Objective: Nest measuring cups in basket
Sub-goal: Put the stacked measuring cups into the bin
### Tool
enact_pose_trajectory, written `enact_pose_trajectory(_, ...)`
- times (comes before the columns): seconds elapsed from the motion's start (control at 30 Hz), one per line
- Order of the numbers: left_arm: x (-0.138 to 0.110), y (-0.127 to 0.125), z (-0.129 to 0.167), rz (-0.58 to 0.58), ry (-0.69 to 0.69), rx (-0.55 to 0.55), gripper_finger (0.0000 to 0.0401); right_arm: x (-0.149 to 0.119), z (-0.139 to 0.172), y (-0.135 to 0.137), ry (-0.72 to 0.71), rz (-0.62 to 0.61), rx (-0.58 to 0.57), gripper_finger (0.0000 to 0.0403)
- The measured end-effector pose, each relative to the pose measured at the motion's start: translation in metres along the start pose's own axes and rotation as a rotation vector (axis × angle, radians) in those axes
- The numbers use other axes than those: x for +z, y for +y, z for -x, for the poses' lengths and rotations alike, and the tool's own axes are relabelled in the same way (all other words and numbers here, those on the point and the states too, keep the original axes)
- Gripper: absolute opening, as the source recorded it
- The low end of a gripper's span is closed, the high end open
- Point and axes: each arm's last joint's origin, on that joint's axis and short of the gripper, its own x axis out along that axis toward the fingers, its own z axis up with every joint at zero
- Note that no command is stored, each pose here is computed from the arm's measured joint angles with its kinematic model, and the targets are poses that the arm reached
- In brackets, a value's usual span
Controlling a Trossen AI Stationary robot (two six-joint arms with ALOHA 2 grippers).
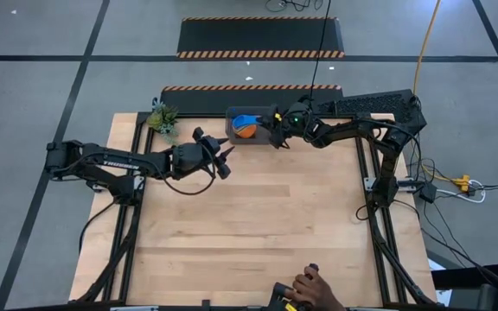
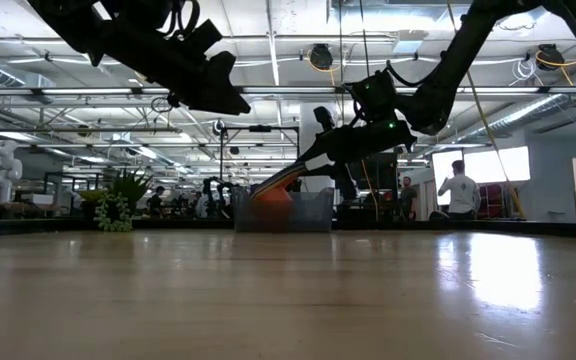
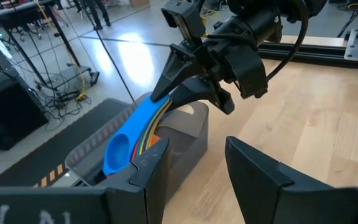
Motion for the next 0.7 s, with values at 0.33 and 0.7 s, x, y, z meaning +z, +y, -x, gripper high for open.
enact_pose_trajectory(0.33,-0.001,0.0,0.0,-0.002,0.009,0.0,0.0159,-0.003,0.001,0.005,0.005,-0.012,0.051,0.0102)
enact_pose_trajectory(0.7,-0.002,0.0,0.0,-0.007,0.019,0.0,0.0159,-0.01,0.003,0.01,0.014,-0.037,0.092,0.0103)
